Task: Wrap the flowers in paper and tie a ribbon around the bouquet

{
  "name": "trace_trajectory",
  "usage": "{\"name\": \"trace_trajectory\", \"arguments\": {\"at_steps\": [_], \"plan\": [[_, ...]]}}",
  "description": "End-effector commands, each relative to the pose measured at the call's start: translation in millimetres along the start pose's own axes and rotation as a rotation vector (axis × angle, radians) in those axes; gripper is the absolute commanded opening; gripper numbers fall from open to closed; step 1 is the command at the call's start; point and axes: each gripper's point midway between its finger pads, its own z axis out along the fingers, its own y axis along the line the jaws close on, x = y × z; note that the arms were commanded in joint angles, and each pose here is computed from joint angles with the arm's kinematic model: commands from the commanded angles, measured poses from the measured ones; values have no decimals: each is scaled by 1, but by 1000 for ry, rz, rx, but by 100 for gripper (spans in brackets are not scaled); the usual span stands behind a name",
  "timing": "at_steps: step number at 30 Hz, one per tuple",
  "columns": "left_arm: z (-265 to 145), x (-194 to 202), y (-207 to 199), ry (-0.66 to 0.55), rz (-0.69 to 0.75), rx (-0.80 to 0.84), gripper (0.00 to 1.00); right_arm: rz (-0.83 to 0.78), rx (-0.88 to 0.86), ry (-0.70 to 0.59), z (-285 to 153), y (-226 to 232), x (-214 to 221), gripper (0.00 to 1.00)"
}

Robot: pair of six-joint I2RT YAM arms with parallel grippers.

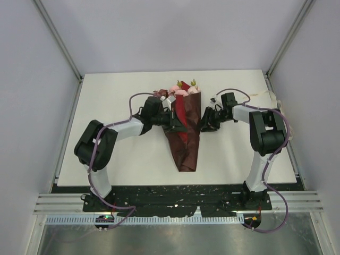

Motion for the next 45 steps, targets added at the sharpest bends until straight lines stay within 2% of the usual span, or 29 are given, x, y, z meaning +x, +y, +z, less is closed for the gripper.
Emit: {"name": "trace_trajectory", "arguments": {"at_steps": [1,6,12,13,14,16,17,18,23,29,34,35,36,38,41,45], "plan": [[16,-7,1,3,41,2,0,-11,-16,-45,10,1,-18,41],[36,-8,4,28,68,-7,0,8,-91,-29,15,9,-12,24],[57,-2,15,59,77,-21,0,14,-120,-20,15,13,-6,18],[59,-2,16,62,81,-20,1,13,-121,-19,15,14,-6,18],[60,-1,19,70,75,-24,10,13,-123,-20,14,15,-6,18],[61,3,23,89,73,-19,36,7,-129,-21,12,17,-6,26],[61,3,25,88,71,-19,47,1,-130,-25,8,18,-9,35],[61,5,26,89,68,-14,55,-8,-129,-32,5,20,-10,39],[57,6,31,76,50,17,75,-13,-146,-94,-29,19,-25,52],[58,5,29,70,55,43,79,-6,-207,-177,-64,18,-36,79],[57,2,36,61,47,32,77,-5,-289,-238,-74,26,-45,95],[57,2,37,62,45,29,76,63,-305,-223,-72,27,-39,99],[57,1,37,63,50,29,76,-9,-350,-276,-76,38,-51,95],[57,2,38,64,52,28,75,-2,-359,-277,-70,44,-49,95],[56,1,37,68,54,33,76,-47,-316,-288,-61,38,-55,95],[56,2,37,71,62,36,77,-82,-221,-234,-23,25,-55,98]]}}
